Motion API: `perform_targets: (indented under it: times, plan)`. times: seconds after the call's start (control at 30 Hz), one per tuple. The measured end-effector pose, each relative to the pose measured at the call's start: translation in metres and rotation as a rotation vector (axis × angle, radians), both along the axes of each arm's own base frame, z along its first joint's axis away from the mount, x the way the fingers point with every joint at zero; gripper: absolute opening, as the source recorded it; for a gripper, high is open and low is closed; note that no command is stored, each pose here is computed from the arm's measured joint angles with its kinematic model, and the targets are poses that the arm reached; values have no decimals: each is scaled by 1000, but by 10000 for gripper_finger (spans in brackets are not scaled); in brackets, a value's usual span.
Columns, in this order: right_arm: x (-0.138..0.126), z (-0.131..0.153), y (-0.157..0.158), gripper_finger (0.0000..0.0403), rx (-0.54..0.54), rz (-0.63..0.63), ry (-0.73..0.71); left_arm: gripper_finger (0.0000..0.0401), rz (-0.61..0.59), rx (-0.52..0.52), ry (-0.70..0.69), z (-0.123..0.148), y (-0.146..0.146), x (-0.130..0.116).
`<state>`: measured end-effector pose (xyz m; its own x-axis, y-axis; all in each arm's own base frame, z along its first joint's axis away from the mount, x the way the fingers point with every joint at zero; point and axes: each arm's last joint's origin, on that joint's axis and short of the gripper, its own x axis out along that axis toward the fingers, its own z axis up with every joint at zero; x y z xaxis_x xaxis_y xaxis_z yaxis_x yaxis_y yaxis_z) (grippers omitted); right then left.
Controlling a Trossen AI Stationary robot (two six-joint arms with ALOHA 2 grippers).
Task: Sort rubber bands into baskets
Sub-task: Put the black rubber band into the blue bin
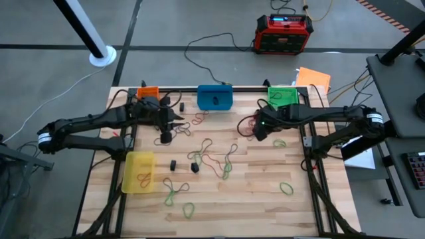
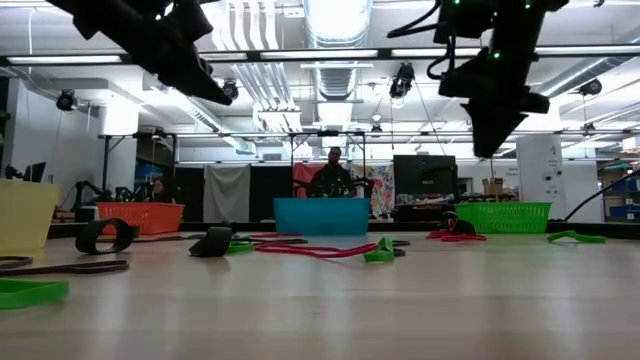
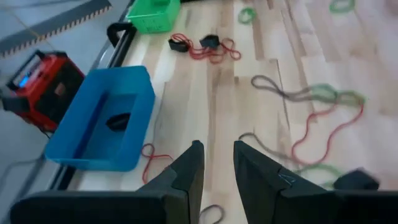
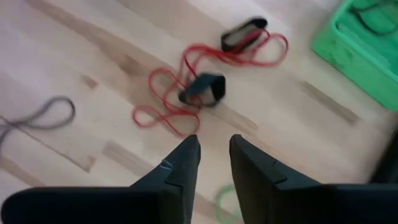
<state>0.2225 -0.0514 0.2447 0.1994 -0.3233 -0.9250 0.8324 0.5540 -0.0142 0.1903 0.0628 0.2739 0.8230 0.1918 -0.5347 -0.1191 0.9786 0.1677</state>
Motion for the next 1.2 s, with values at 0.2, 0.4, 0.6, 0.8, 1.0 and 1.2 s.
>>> perform_targets:
  times: [0.2, 0.4, 0.6, 0.8, 1.0, 1.2]
  plan:
    - [14, -22, -4, 134, -2, -1, 2, 72, 18, -34, 3, 0, 0, -1]
    - [21, -47, -24, 178, 61, -124, 67, 72, 15, -20, -25, 2, 0, 1]
    - [22, -59, -41, 210, 79, -102, 117, 72, 27, -41, -25, 1, 0, 1]
    - [29, -64, -59, 216, 81, -68, 36, 72, 72, -110, -54, 2, 0, 2]
    - [30, -74, -65, 217, 85, -58, 66, 72, 144, -264, 6, -3, -3, -5]
    - [31, -86, -64, 215, 155, -51, 92, 72, 209, -491, 76, 24, -10, -14]
